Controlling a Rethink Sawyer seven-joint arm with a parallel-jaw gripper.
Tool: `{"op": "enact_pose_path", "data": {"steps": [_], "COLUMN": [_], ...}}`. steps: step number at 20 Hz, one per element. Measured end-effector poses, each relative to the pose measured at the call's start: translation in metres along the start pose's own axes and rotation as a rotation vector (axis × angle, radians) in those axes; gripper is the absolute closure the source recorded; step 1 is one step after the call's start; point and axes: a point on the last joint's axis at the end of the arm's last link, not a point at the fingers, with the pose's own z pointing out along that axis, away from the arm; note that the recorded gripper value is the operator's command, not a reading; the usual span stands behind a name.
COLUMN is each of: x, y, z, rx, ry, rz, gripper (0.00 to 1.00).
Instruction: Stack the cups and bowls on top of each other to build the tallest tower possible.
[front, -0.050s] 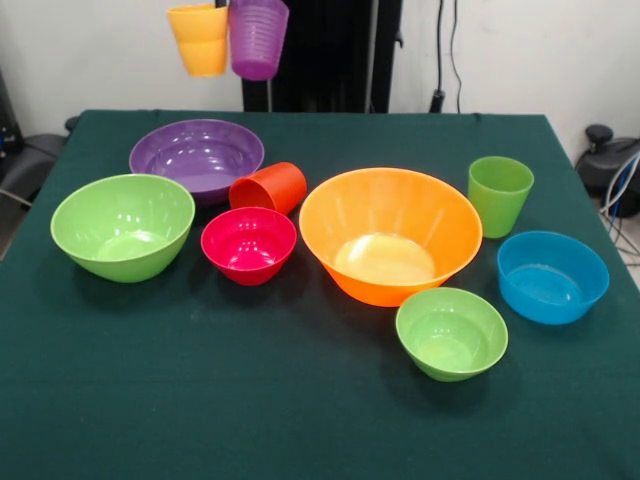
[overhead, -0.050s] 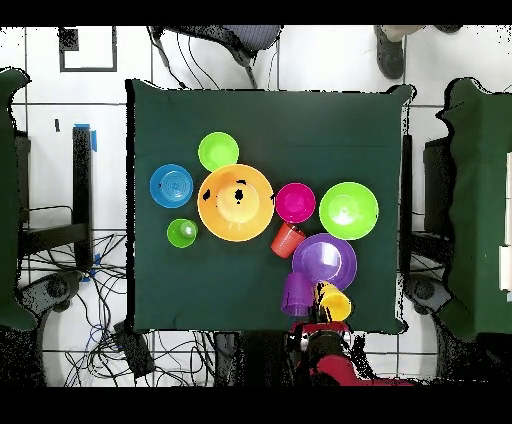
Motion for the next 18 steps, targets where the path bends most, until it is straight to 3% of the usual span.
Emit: {"op": "enact_pose_path", "data": {"steps": [8,18], "x": [-0.07,-0.118], "y": [0.002,0.018], "z": [-0.016,-0.023], "rx": [-0.011,-0.022], "ry": [-0.044,-0.047], "rz": [0.077,0.035], "gripper": [1.0,1.0]}}
